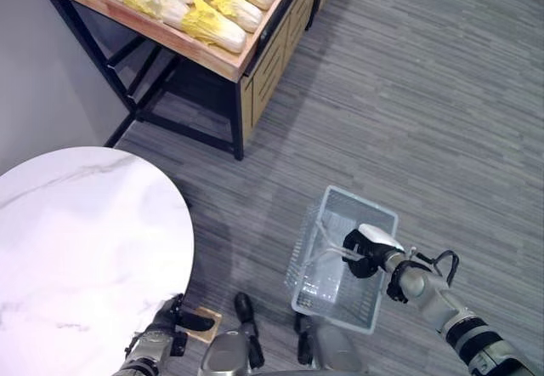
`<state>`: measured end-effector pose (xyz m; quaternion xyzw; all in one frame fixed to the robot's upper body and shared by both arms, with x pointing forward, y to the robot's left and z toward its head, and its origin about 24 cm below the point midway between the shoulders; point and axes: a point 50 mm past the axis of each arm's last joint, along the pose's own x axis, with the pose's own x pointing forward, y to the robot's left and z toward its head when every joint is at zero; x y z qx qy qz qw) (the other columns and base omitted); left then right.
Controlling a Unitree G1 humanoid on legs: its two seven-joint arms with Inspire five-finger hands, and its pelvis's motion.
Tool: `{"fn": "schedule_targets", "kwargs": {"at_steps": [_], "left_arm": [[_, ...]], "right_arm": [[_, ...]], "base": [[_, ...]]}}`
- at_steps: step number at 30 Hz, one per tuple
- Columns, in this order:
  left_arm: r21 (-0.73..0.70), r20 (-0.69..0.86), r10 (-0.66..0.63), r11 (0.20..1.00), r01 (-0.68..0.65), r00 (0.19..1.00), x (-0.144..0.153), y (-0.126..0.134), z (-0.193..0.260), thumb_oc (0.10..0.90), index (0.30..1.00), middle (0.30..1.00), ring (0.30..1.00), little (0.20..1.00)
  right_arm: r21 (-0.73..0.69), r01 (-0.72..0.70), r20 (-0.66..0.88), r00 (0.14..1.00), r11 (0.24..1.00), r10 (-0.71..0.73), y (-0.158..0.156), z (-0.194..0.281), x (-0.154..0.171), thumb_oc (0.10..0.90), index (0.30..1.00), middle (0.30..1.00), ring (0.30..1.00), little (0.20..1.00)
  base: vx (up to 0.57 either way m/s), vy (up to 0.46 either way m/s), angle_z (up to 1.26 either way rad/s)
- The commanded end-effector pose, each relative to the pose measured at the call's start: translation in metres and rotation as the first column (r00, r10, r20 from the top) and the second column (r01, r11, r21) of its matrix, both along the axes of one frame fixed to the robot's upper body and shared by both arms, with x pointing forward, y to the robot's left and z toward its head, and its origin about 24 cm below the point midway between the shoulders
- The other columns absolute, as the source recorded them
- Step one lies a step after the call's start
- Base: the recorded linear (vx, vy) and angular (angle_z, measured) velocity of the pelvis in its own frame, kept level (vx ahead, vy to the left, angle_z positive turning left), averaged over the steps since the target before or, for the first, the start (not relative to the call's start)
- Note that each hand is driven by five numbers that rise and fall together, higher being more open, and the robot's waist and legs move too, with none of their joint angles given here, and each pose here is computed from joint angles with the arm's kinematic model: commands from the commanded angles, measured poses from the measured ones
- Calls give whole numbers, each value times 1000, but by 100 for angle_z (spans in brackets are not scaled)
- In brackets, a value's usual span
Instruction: Get the vegetables into the basket
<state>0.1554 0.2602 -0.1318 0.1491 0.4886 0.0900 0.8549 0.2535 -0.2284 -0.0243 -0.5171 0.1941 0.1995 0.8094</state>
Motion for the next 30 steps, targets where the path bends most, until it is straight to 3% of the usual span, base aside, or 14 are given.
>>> {"fn": "schedule_targets", "kwargs": {"at_steps": [1, 9, 12, 17, 24, 30], "left_arm": [[32, -57, 75, 997, -74, 996, -23, 10, -6, 900, 1000, 1000, 1000, 1000], [19, -82, 101, 995, -100, 992, -24, 2, -10, 900, 1000, 1000, 1000, 1000], [3, -73, 75, 997, -75, 995, -19, -8, -11, 900, 1000, 1000, 1000, 1000], [1, -93, 60, 998, -60, 994, -22, -13, -14, 900, 1000, 1000, 1000, 1000], [0, -122, 21, 1000, -21, 992, -30, -20, -19, 900, 1000, 1000, 1000, 1000], [1, -154, 4, 1000, -4, 988, -37, -19, -21, 900, 1000, 1000, 1000, 1000]], "right_arm": [[-23, -111, 246, 963, 994, 113, 16, 54, 38, 400, 300, 300, 300, 300], [-27, -58, 228, 972, 998, 63, 7, 45, 28, 400, 300, 300, 300, 300], [-9, 120, 128, 985, 993, -117, -18, 8, 0, 400, 300, 300, 300, 300], [-9, 223, 9, 975, 975, -223, -30, -24, -24, 400, 300, 300, 300, 300], [-19, 384, -146, 912, 923, -383, -48, -58, -61, 400, 300, 300, 300, 300], [-64, 522, -296, 804, 850, -516, -59, -88, -96, 400, 300, 300, 300, 300]], "base": [[-21, -226, -63], [-30, -204, -15], [-26, -203, 29], [-10, -137, 17], [36, -66, 3], [57, -7, -4]]}}
